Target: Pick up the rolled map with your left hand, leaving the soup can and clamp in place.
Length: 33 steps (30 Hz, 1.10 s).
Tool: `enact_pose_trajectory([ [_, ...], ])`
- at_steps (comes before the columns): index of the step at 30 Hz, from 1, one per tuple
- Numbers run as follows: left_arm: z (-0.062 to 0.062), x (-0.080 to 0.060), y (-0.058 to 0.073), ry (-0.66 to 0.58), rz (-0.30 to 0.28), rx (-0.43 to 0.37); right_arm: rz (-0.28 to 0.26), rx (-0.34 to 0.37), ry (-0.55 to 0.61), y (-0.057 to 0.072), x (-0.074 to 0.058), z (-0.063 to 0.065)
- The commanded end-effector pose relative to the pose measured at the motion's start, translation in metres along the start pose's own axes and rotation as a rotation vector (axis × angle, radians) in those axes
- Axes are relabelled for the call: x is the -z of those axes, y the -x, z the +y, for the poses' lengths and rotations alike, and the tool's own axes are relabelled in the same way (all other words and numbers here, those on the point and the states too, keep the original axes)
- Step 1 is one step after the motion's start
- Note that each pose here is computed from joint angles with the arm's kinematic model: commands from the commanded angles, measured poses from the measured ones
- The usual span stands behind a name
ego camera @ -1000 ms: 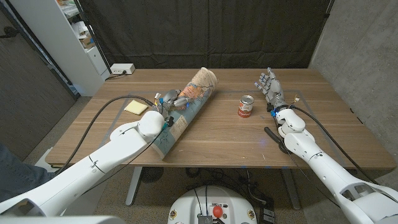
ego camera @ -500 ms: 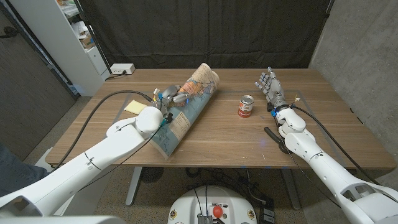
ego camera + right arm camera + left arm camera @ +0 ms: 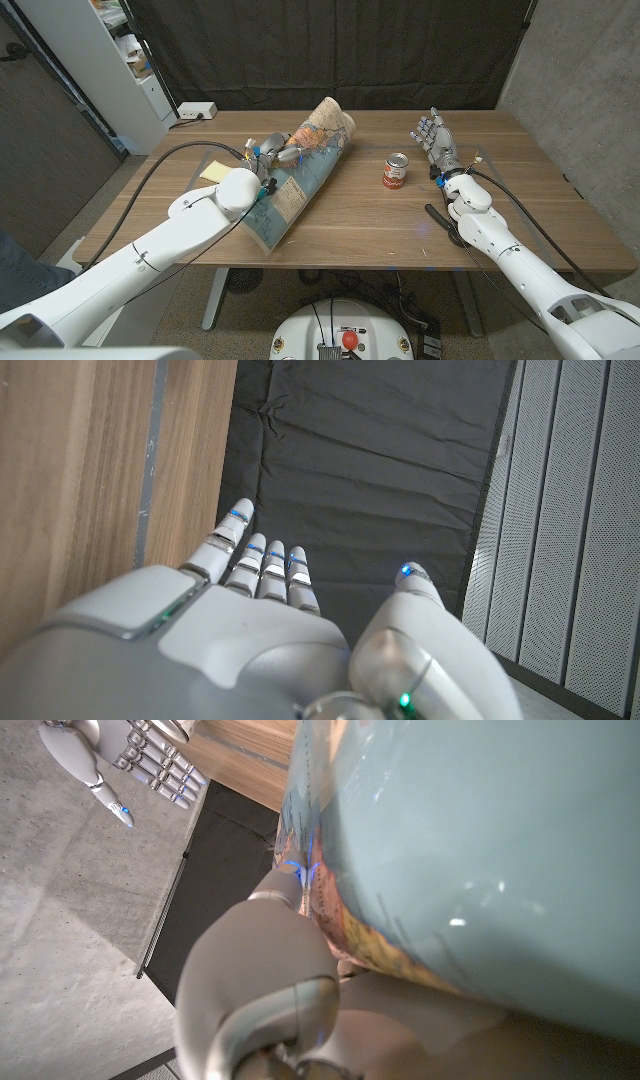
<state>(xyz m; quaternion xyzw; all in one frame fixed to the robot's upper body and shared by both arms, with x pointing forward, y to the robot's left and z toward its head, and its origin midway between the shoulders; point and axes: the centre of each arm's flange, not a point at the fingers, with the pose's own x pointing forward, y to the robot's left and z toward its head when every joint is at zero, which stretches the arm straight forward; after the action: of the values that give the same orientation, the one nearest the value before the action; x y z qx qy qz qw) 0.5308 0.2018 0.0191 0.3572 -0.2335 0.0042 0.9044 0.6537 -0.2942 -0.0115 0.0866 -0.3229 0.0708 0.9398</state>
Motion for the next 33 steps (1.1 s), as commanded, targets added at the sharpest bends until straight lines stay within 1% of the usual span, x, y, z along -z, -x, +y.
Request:
enact_pose_trajectory([
  [1,0.006,-0.003,0.002,-0.005,-0.014,-0.009,-0.008,0.004,0.0,0.001,-0.002,0.002],
  [13,0.014,-0.011,0.002,-0.005,-0.039,-0.007,-0.011,0.006,0.006,0.002,-0.005,0.003],
  [33,0.024,-0.022,0.004,-0.011,-0.067,-0.01,-0.017,0.007,0.015,0.004,-0.011,0.005],
])
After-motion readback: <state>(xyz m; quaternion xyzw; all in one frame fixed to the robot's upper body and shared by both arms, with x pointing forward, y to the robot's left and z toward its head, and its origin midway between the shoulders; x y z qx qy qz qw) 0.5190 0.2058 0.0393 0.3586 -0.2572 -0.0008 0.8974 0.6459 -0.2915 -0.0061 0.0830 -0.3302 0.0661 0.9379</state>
